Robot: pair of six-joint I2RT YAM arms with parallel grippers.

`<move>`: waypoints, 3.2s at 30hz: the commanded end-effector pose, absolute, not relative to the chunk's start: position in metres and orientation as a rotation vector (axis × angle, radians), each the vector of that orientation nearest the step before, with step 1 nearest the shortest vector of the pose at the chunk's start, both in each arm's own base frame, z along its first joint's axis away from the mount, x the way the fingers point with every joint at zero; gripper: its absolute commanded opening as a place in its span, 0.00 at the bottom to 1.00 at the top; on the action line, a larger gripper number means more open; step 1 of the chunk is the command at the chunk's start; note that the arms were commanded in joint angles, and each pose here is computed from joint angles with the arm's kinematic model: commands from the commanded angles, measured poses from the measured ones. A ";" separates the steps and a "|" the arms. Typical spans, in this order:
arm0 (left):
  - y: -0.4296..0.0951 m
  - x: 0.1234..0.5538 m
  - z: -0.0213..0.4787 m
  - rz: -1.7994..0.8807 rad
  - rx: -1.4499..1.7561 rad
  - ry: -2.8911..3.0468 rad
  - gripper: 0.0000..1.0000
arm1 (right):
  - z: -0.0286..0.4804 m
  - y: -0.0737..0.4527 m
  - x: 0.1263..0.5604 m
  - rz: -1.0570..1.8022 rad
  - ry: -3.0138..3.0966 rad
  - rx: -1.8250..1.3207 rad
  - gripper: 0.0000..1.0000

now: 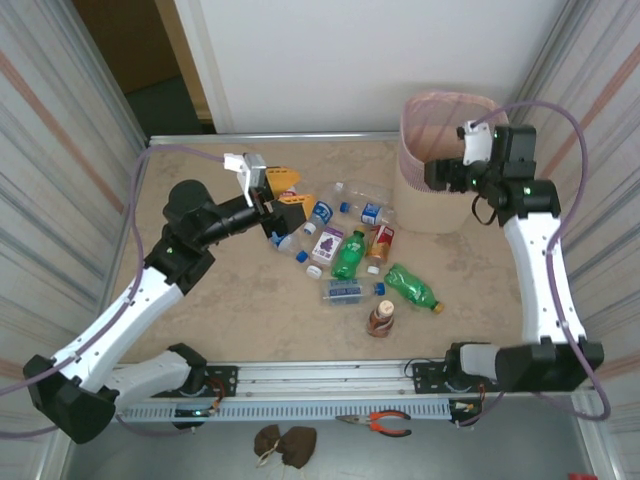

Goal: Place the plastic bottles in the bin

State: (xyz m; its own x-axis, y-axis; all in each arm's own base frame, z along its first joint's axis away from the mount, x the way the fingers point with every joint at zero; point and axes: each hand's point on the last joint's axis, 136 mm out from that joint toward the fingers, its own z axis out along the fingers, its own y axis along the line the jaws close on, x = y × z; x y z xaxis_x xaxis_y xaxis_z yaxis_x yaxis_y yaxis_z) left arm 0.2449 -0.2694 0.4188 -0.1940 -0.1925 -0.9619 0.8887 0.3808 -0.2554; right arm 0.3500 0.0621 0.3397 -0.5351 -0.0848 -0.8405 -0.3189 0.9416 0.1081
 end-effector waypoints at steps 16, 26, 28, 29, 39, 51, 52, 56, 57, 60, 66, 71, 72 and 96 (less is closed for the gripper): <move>-0.273 0.254 0.421 -1.170 0.646 1.428 0.77 | 0.303 0.171 0.191 0.718 1.809 -0.862 0.84; -0.271 0.256 0.416 -1.162 0.623 1.438 0.77 | 0.232 0.172 0.132 0.680 1.797 -1.124 0.79; -0.271 0.257 0.414 -1.160 0.621 1.442 0.77 | 0.218 0.171 0.126 0.670 1.822 -1.162 0.78; -0.270 0.259 0.413 -1.156 0.617 1.444 0.77 | 0.212 0.170 0.123 0.666 1.835 -1.175 0.78; -0.267 0.269 0.406 -1.163 0.595 1.461 0.77 | 0.182 0.175 0.122 0.681 1.893 -1.277 0.79; -0.257 0.268 0.401 -1.160 0.586 1.456 0.77 | 0.168 0.179 0.123 0.707 1.949 -1.310 0.64; -0.257 0.268 0.401 -1.160 0.585 1.459 0.77 | 0.167 0.179 0.124 0.705 1.954 -1.309 0.62; -0.254 0.269 0.398 -1.152 0.577 1.469 0.77 | 0.163 0.179 0.126 0.696 1.973 -1.313 0.58; -0.253 0.269 0.398 -1.151 0.573 1.469 0.77 | 0.162 0.179 0.127 0.697 1.978 -1.314 0.58; -0.249 0.269 0.397 -1.144 0.565 1.469 0.77 | 0.160 0.179 0.126 0.704 1.985 -1.322 0.55; -0.246 0.269 0.396 -1.141 0.555 1.470 0.78 | 0.159 0.180 0.125 0.710 1.992 -1.330 0.47; -0.246 0.269 0.396 -1.148 0.555 1.473 0.77 | 0.160 0.180 0.126 0.705 1.994 -1.332 0.39; -0.246 0.268 0.396 -1.148 0.555 1.473 0.78 | 0.160 0.180 0.125 0.706 1.993 -1.332 0.38; -0.245 0.274 0.396 -1.144 0.543 1.480 0.77 | 0.297 0.160 0.203 0.691 2.096 -0.754 0.17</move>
State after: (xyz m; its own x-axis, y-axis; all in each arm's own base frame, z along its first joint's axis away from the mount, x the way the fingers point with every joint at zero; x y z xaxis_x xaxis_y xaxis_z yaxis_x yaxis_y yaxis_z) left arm 0.2772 -0.2475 0.3829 -0.2925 -0.2369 -0.9265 0.8202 0.4360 -0.3704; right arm 0.1977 0.1628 0.2778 -0.4334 -0.3723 -0.8207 -0.7613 0.6385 0.1124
